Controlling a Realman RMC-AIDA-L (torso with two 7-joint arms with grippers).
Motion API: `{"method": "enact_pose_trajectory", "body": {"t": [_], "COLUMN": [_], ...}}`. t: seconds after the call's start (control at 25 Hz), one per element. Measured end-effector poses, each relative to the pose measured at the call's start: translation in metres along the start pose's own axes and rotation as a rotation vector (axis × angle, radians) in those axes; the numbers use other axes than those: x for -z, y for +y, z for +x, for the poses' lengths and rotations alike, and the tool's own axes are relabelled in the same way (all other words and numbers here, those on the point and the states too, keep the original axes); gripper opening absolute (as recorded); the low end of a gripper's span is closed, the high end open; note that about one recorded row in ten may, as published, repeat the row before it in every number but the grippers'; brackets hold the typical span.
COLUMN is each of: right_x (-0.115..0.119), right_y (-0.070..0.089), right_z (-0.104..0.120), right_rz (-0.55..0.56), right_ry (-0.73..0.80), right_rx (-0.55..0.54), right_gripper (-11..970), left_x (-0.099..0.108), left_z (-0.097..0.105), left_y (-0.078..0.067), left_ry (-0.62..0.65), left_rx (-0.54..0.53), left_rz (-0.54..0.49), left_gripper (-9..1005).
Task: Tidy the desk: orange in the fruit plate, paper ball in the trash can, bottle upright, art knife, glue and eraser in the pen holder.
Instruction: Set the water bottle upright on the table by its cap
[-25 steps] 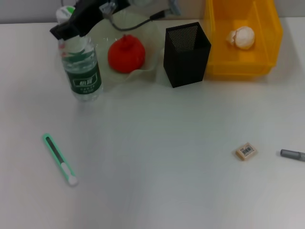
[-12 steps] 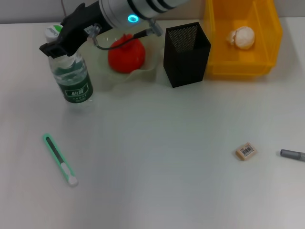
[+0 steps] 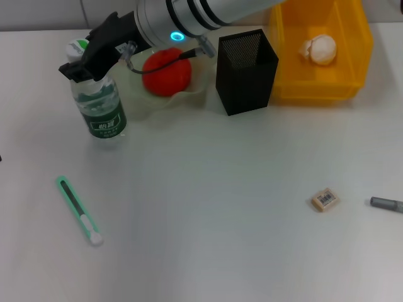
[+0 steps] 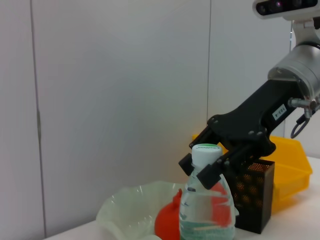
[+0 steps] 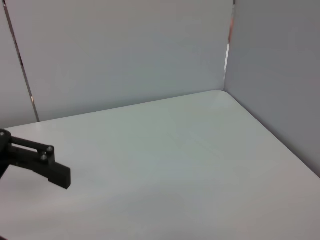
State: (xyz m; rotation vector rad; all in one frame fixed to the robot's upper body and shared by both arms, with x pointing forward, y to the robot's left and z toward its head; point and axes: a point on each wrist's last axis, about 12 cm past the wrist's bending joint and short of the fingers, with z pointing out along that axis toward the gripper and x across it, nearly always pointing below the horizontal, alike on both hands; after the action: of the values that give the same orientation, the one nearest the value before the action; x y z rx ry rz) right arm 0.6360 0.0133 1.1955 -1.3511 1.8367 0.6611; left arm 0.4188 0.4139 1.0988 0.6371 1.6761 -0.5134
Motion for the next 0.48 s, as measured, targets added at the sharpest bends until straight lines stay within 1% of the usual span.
{"method": "enact_pose_trajectory", "body": {"t": [0.48], "right_x": [-0.0019], "right_y": [0.0026], "right_z": [0.0035], "right_rz": [-0.005], "right_ry": [0.018], "right_rx": [0.005], "right_gripper": [437], "left_x": [-0.001], "left_z": [0.0021], "left_y": [-0.0023], "left_ry": [0.008], "left_rx": [0.006], "left_rz": [0.007], "left_gripper": [855]}}
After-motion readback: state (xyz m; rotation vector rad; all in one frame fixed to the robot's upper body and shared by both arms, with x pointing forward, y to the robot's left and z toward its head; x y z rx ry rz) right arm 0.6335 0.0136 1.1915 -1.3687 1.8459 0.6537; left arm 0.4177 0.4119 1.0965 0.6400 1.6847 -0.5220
